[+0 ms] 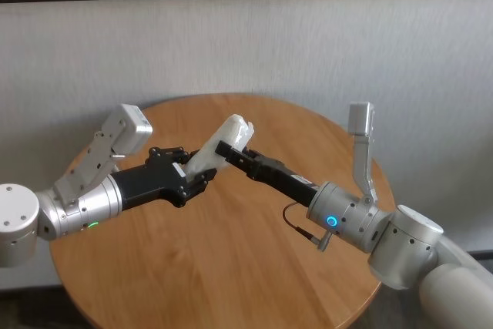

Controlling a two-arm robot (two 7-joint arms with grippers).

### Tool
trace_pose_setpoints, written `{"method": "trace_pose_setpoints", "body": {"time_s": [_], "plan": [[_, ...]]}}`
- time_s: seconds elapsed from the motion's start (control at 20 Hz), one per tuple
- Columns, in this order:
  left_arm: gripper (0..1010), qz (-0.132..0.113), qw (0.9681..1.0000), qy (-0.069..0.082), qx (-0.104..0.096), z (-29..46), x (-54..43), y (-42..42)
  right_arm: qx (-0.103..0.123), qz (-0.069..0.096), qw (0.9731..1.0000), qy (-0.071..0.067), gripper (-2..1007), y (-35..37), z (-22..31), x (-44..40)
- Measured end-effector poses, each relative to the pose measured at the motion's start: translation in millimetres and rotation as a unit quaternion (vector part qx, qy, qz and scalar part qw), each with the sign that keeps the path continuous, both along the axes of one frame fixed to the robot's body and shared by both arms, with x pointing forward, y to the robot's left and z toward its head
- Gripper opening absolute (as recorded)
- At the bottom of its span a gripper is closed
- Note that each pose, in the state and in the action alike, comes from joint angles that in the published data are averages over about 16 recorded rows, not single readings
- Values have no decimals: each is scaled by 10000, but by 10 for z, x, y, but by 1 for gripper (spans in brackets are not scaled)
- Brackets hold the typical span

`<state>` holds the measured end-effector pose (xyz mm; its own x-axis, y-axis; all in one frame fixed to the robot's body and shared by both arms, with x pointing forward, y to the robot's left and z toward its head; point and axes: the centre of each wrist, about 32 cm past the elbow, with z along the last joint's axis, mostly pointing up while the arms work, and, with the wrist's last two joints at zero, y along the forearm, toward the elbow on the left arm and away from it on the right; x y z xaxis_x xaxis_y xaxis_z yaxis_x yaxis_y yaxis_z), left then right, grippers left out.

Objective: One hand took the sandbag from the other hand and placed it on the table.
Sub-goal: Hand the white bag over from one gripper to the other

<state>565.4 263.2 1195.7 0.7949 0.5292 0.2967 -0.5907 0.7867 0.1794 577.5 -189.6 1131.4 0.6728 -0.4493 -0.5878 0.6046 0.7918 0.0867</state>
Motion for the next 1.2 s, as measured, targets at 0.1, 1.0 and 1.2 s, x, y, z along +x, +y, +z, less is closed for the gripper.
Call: {"method": "trace_pose_setpoints", "body": {"time_s": [0.1,1.0,1.2], "plan": [[404,0,10000,0,0,0,0,0,0,-1,10000,-1,574,0,0,0],[683,0,10000,-1,0,1,0,0,39,-11,10000,-25,574,-10,-2,-4],[807,0,10000,-1,0,1,0,0,94,-30,9999,-47,574,-16,0,-5]]}}
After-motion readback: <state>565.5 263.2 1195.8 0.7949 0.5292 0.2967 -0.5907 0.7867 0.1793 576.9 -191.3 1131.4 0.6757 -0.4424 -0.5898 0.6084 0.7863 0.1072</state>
